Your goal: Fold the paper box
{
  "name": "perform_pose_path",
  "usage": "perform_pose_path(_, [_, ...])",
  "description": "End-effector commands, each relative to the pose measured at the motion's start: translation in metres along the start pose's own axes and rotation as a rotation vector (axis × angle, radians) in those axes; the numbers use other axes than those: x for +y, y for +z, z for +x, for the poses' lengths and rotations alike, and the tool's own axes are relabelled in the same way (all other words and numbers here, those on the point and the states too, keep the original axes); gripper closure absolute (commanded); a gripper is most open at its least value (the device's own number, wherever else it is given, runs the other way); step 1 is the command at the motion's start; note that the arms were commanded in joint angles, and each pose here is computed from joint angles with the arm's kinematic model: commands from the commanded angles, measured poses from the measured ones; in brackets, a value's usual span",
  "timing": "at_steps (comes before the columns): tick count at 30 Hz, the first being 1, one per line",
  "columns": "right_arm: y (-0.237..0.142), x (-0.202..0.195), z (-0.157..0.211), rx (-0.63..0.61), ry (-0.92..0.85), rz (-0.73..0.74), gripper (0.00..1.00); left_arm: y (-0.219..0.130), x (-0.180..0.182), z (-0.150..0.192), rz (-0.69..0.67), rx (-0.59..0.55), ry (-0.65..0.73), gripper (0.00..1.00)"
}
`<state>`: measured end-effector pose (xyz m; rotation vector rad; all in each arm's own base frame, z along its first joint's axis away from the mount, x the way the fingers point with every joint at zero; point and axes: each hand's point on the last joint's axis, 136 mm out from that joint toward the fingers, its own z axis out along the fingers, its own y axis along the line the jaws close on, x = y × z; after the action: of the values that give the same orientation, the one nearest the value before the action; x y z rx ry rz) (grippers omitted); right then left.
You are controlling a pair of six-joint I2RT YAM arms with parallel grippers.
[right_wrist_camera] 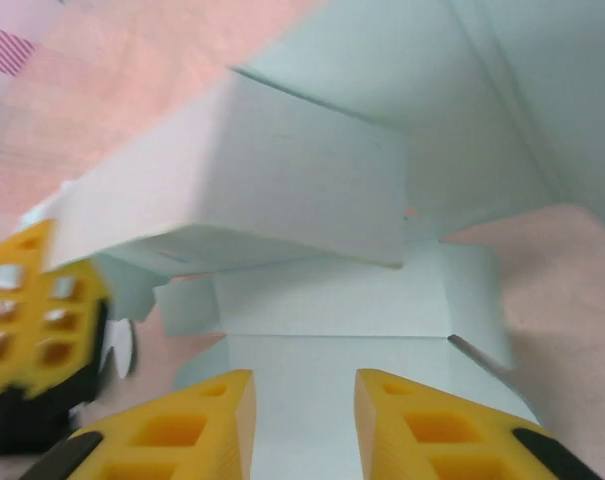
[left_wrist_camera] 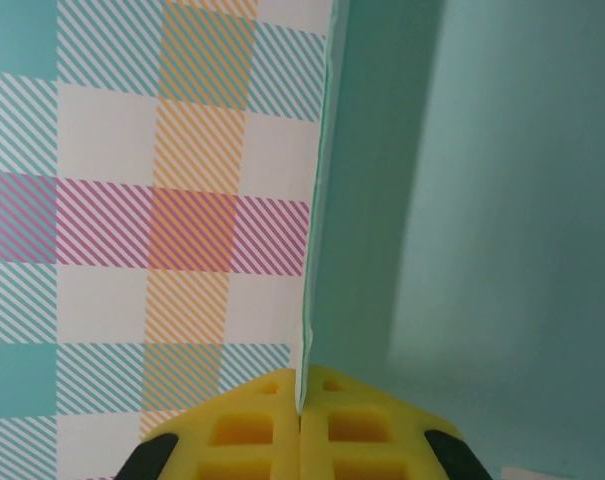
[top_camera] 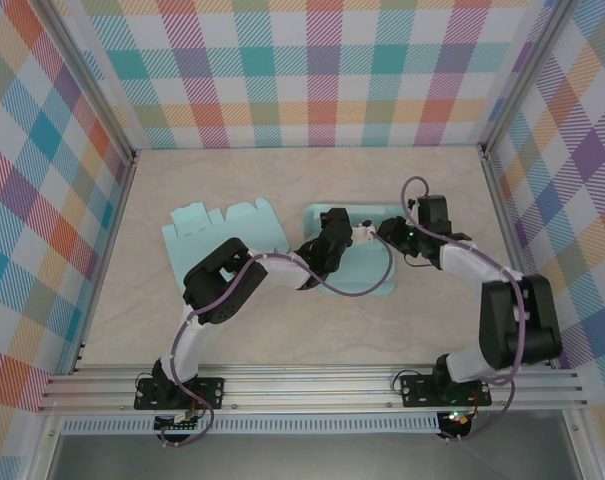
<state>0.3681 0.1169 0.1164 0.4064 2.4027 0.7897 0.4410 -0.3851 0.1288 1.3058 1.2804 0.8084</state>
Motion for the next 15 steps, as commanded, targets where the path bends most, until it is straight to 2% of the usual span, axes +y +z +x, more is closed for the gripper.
perform_pose_path(1, [-0.03,-0.012,0.002,-0.023,-0.04,0.082,0.65,0.001,0.015,-0.015,-0.078,-0.052,-0.014,1.0])
perform_pose_path(8, [-0.083,-0.032,-0.026,-0.152,0.013,0.114,0.61,0.012,0.024,-0.021,-0.169,-0.091,0.017,1.0])
perform_pose_path(15, [-0.087,-0.064,-0.067,-0.166,0.111,0.111,0.61,0.02,0.022,-0.029,-0.205,-0.121,0.071,1.0])
